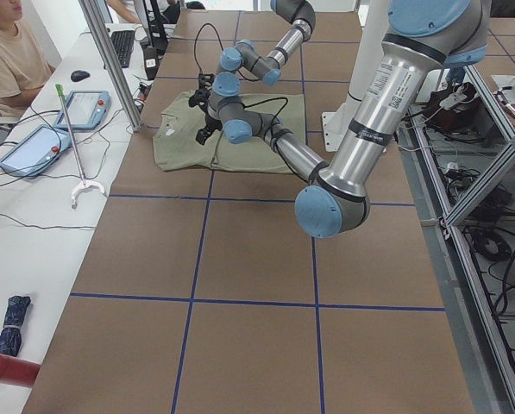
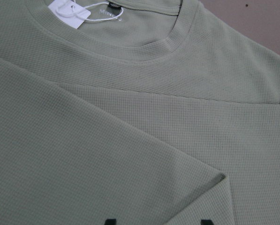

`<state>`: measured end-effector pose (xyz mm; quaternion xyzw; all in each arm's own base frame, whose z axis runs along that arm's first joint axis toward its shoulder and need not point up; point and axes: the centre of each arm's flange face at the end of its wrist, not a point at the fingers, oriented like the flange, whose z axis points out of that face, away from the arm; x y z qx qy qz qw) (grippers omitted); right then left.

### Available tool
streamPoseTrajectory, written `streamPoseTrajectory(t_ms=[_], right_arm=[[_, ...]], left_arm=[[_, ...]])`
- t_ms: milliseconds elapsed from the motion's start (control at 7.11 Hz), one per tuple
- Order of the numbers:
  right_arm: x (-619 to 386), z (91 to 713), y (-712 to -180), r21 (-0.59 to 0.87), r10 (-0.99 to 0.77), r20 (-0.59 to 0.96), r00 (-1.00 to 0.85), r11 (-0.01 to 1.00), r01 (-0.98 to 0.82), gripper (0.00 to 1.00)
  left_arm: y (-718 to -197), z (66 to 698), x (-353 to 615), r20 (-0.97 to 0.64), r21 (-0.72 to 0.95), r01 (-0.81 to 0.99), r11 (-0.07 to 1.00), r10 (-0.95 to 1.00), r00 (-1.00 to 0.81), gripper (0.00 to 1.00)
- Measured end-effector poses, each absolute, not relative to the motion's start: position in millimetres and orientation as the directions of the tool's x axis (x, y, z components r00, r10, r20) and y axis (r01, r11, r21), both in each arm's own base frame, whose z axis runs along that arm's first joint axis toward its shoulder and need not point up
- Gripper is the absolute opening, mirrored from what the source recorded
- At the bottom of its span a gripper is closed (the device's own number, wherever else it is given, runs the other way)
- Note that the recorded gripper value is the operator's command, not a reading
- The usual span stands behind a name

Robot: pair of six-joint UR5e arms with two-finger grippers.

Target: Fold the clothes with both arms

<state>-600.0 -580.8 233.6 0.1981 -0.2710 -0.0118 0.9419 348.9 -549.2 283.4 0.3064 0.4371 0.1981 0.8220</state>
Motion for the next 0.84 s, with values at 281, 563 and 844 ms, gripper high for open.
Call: streamPoseTrajectory(t_ms=[281, 563, 844], right_arm=[[-609.0, 240.3, -573.6, 0.380, -0.136, 0.493, 0.859, 0.922, -0.073, 0.51], [-612.2, 242.5, -570.9, 0.382, -0.138, 0.488, 0.862, 0.922, -0.068, 0.05], [-612.6, 245.2, -570.3, 0.382, -0.140, 0.483, 0.865, 0.922, -0.064, 0.01]], left_arm=[[-549.2, 283.8, 348.8, -0.598, 0.677, -0.057, 0.734, 0.593, 0.539, 1.00], [-549.1, 283.7, 348.4, -0.600, 0.675, -0.055, 0.736, 0.591, 0.539, 1.00], [-548.7, 283.3, 348.0, -0.603, 0.674, -0.052, 0.737, 0.588, 0.539, 1.00]])
